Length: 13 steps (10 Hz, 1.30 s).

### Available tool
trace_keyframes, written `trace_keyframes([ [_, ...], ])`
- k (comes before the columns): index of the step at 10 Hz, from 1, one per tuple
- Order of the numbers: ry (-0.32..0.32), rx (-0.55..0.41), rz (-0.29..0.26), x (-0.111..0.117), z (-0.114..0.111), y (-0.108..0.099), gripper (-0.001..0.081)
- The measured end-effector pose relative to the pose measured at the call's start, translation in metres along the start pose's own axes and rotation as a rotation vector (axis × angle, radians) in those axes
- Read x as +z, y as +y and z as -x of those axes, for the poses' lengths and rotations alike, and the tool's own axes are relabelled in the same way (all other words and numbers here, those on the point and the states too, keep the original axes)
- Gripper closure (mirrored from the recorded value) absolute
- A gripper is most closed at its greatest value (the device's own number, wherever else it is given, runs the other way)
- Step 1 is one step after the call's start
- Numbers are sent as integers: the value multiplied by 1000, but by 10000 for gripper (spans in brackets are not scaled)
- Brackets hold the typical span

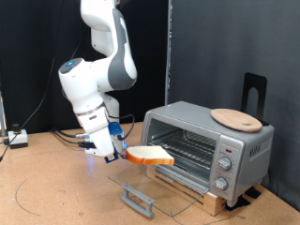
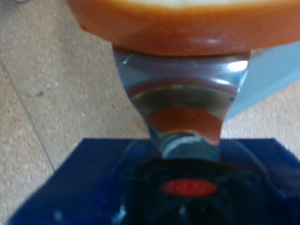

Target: Make a piece of toast with the oven

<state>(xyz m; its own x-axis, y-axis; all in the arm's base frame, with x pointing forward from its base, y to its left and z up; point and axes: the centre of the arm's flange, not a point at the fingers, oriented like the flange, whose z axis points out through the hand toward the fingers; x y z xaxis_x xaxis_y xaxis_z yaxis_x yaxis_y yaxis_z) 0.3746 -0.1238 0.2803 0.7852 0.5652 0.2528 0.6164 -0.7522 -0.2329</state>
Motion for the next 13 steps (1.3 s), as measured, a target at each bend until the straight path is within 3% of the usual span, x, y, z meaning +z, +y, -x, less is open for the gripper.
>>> trace_keyframes([
  [2, -12, -21, 12, 4, -9, -20, 412],
  [7, -39, -109, 119, 17, -27, -59, 412],
  [13, -50, -161, 218, 7, -37, -61, 412],
])
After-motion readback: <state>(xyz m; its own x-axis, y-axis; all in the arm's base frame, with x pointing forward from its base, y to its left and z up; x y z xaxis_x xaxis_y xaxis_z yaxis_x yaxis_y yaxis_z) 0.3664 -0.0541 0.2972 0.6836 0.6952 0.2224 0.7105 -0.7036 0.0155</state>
